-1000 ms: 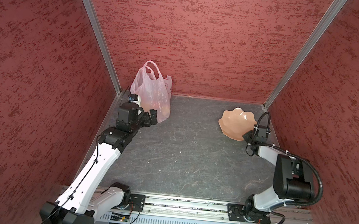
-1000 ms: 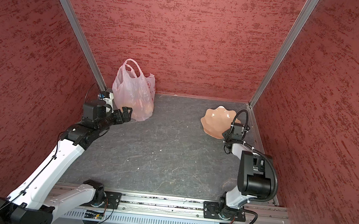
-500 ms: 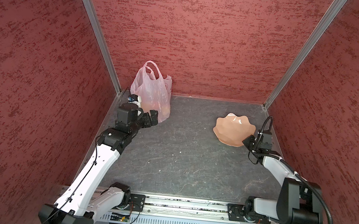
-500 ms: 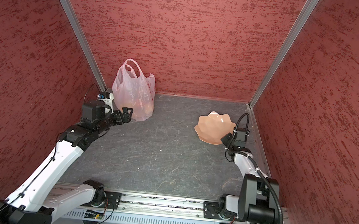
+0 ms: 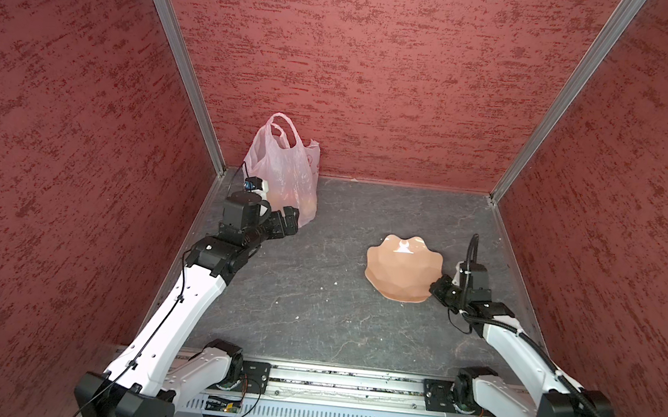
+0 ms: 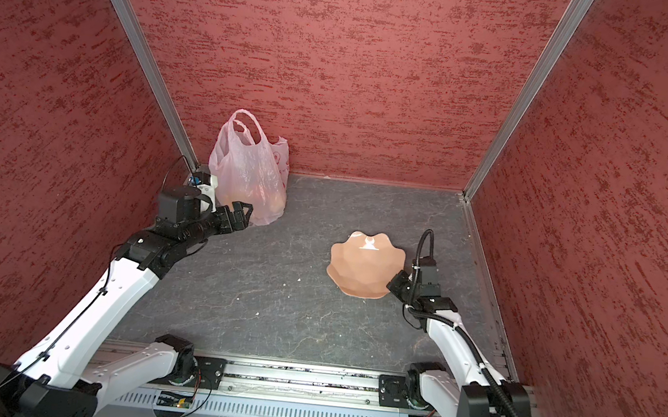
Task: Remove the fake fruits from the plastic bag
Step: 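Drag the peach bowl toward the robot with the right gripper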
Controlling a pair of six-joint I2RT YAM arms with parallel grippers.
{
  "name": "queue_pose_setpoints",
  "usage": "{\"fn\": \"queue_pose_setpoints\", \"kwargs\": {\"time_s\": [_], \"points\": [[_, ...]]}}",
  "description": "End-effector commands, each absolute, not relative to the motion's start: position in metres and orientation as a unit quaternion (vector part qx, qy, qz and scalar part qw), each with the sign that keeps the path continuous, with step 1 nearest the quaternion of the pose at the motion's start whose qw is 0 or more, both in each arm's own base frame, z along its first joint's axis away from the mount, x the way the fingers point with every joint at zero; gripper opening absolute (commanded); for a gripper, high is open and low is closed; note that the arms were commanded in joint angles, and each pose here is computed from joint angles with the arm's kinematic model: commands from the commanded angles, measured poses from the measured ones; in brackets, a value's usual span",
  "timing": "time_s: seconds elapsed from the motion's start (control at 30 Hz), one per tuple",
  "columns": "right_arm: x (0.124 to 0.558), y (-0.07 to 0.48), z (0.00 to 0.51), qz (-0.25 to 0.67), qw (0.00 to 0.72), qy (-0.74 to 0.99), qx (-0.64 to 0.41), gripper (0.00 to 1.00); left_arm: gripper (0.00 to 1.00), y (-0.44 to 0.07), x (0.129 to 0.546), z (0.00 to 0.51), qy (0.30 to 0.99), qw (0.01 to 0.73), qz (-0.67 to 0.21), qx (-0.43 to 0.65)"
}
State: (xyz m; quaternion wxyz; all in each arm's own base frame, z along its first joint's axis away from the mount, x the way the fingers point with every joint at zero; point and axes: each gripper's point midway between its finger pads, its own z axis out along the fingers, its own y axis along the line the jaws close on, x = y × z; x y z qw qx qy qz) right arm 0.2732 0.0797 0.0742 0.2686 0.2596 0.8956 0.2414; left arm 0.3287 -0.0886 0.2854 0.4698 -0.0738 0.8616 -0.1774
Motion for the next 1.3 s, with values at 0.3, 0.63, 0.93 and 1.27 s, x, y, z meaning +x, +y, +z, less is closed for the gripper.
{"fn": "queue_pose_setpoints", "kwargs": {"time_s": [0.3,0.63,0.93,1.27], "points": [[0.237,0.089,0.044,0.231,0.239,0.899,0.285,0.0,1.0,-0.085,0.332,0.286,0.862,0.473,-0.162,-0.077],[0.234,0.084,0.048,0.225,0.253,0.897,0.283,0.17,0.99,-0.06,0.335,0.297,0.853,0.491,-0.132,-0.12],[0.24,0.078,0.062,0.205,0.272,0.9,0.271,0.54,1.0,-0.041,0.355,0.33,0.851,0.495,-0.099,-0.145],[0.25,0.04,0.123,0.116,0.361,0.885,0.27,0.77,1.0,-0.032,0.429,0.328,0.871,0.479,-0.054,-0.094]]}}
